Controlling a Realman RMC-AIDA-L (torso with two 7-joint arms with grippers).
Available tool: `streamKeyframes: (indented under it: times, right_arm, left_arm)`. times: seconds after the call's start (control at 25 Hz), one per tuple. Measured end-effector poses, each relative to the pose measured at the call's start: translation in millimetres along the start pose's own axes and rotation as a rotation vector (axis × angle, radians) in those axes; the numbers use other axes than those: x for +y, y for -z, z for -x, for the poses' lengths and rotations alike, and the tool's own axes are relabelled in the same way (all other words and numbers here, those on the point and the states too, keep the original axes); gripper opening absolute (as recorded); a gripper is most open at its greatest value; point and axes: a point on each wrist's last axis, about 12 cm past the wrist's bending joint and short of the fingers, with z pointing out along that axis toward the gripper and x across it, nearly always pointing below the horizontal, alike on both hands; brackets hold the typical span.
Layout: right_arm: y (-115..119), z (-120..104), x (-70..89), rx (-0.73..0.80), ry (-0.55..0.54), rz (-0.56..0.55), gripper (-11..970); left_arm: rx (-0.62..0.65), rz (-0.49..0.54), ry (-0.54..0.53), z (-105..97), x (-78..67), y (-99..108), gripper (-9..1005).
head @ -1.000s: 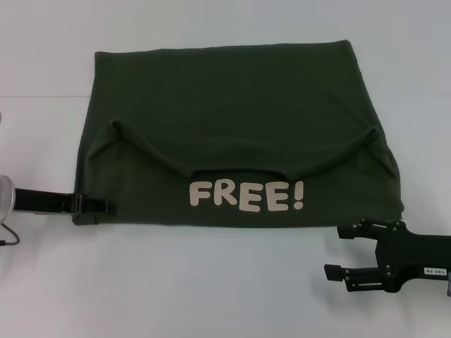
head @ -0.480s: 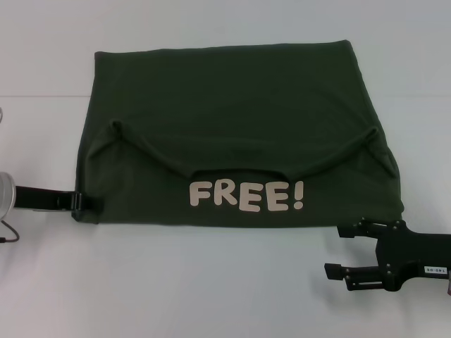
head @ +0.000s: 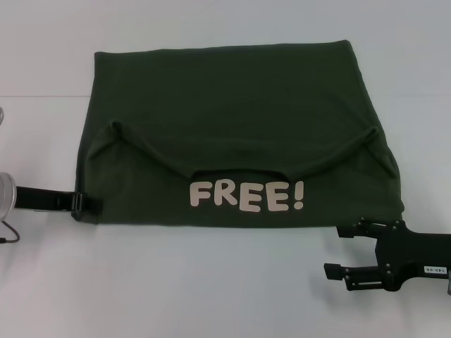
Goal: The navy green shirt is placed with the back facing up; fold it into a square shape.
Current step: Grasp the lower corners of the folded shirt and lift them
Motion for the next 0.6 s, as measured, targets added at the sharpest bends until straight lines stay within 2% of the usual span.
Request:
streamKeyframes:
  times: [0.2,0.4,0.6]
  right_arm:
    - [2,5,-3.6,0.003,-0.072,-0.008,909]
    - [18,30,-18.4,0.028,-0.291,-0.065,907]
    - [33,57,-29.6,0.103,-0.444,-0.095,905]
  left_arm:
    - [0.001,-0.006,-0.004,0,-0.2,0,46]
    - [0.003,-0.009,-0.004,0,0.0,1,46]
    - [0.010,-0.018,-0.008,-1,-0.7,2,46]
